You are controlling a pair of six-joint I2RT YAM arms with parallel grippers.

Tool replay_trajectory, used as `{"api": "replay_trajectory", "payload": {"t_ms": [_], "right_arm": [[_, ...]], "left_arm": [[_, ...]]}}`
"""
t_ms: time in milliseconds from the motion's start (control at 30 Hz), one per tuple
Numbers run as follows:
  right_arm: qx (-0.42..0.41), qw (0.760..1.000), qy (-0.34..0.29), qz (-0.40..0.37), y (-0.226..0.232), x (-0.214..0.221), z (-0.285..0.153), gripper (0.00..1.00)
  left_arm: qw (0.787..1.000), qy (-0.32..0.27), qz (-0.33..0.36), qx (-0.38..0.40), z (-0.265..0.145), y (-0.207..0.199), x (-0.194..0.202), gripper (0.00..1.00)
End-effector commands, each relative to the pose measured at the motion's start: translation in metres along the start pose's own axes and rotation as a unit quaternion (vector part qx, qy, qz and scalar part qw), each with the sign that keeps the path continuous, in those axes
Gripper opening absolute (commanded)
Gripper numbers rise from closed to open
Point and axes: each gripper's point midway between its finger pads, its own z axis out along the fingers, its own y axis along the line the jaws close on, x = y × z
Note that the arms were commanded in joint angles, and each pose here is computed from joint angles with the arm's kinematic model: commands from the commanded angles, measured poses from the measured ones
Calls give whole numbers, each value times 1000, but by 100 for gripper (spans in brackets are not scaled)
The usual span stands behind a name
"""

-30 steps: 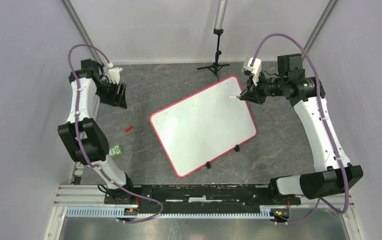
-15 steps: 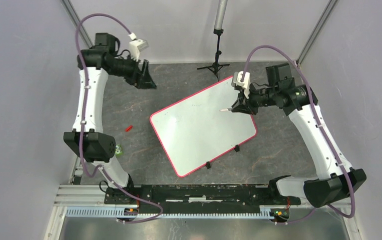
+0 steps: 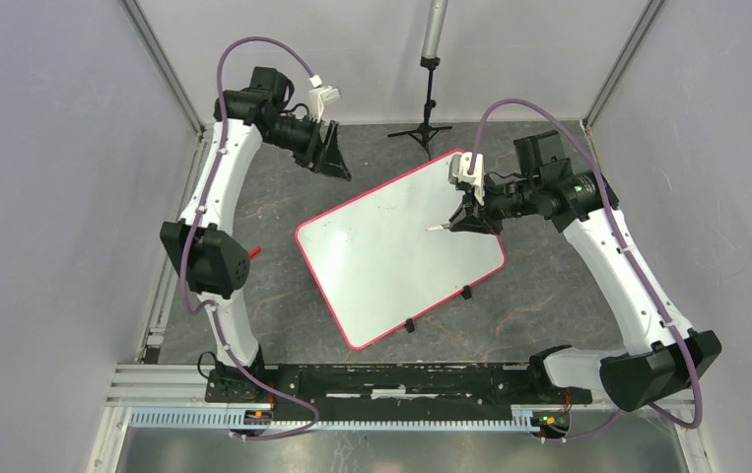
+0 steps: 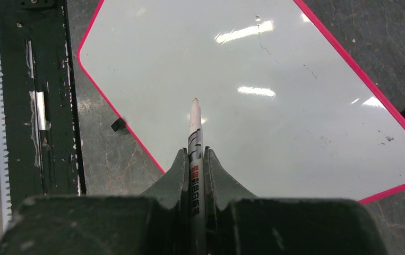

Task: Write a sentence on the whiteboard
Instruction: Move the whiteboard to the center of the board.

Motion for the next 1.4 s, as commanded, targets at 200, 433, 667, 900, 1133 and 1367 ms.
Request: {"api": "replay_trajectory", "payload": {"t_ms": [200,433,667,900,1133,1367], "right_arm": [[-7,999,-18,-25,5,-10,-1,0],[-13,999,-20,-25,3,-12,3,0],[-20,999,-22,-22,7,-11,5,0],[-34,999,-23,-13,16,-2,11,0],[-47,999,-23,-2,26,9,17,0],[-48,999,-22,-5,30,14,17,0]], "left_arm": [[996,9,-10,85,42,-27,-8,78],[994,27,-42,99,75,-21,-5,70],[989,63,-47,128,102,-35,13,50],[984,90,-44,150,119,-52,28,19],[979,115,-60,157,137,-66,44,3],[976,143,-61,152,158,-79,60,2]]}}
